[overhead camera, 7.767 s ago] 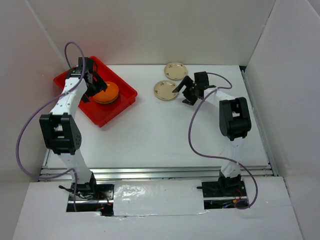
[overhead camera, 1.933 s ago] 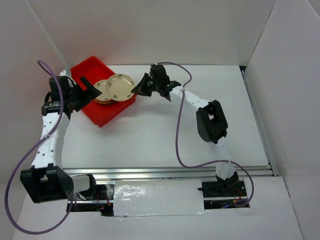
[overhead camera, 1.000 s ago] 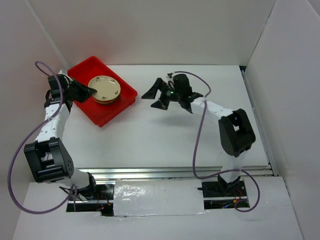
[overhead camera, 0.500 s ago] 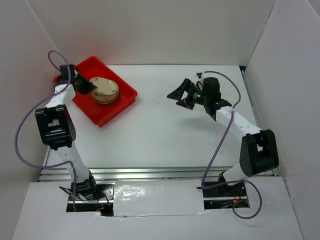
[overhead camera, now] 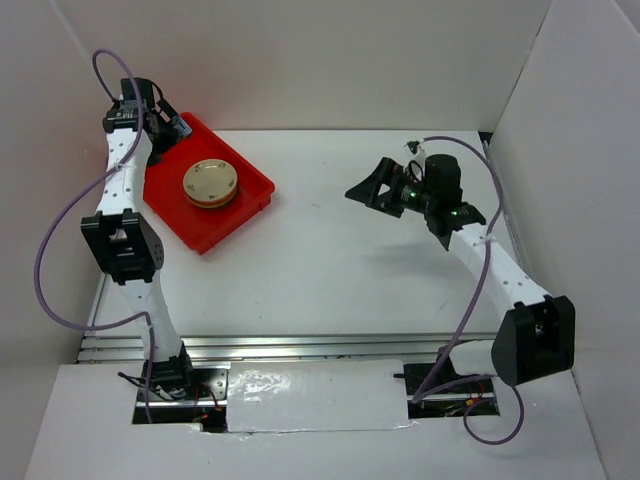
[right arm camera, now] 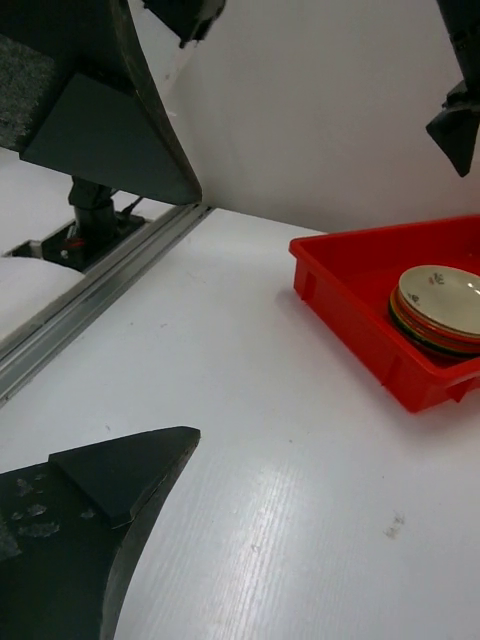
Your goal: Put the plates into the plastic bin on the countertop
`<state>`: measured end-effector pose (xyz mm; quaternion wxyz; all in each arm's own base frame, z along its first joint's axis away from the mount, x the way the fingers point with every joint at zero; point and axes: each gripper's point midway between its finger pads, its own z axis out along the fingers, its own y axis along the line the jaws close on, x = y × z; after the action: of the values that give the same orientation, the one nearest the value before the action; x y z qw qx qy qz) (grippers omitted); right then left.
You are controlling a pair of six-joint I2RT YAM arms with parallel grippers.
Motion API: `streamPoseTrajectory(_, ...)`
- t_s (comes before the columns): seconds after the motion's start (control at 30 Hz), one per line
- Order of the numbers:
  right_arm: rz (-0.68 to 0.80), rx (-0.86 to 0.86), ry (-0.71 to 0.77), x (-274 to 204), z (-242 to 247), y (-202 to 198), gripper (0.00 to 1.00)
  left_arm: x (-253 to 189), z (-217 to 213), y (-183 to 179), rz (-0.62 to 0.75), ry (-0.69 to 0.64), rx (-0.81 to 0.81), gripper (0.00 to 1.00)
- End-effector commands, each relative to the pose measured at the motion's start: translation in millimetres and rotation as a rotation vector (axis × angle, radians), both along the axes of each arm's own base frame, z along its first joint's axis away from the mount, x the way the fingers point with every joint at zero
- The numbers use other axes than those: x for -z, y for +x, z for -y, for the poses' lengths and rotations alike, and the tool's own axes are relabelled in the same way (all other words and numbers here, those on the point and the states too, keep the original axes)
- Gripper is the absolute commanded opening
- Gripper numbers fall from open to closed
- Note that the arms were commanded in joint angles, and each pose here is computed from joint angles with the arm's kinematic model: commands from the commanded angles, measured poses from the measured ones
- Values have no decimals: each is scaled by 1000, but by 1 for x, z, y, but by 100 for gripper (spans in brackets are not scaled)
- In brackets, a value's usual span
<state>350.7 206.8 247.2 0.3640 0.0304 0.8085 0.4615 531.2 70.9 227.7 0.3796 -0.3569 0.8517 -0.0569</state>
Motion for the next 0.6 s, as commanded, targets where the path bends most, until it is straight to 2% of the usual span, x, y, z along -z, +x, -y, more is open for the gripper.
streamPoseTrajectory(0.0,86,25,-51,-22,14,-8,100,42,-18,-35,-261,64,-46,99)
streamPoseTrajectory(0.07,106,52,-83,-35,22,-18,100,24,-14,-40,-247,80,-39,99)
streamPoseTrajectory(0.1,140,121,-153,-37,34,-14,100,27,-11,-47,-262,86,-26,99)
streamPoseTrajectory(0.13,126,147,-207,-38,38,-27,100,-5,-3,-51,-178,113,1,99)
streamPoseTrajectory(0.17,152,197,-247,-48,46,-28,100,-13,1,-57,-156,122,17,99)
streamPoseTrajectory(0.2,176,306,-322,-52,66,-25,100,-10,5,-68,-173,131,30,99)
streamPoseTrajectory(0.23,187,350,-352,-60,76,-38,100,-40,15,-82,-112,163,58,99)
streamPoseTrajectory(0.3,221,418,-403,-70,90,-49,100,-41,21,-106,-134,222,70,99)
streamPoseTrajectory(0.33,233,475,-437,-77,104,-61,100,-62,29,-123,-93,269,76,99)
streamPoseTrajectory(0.4,251,511,-467,-84,115,-72,100,-54,41,-145,-115,297,117,99)
streamPoseTrajectory(0.43,254,534,-486,-87,124,-83,100,-70,52,-160,-64,306,146,99)
streamPoseTrajectory(0.5,280,526,-484,-97,123,-97,100,-57,61,-179,-76,309,192,99)
streamPoseTrajectory(0.57,298,532,-485,-101,128,-111,100,-66,75,-202,-12,308,237,99)
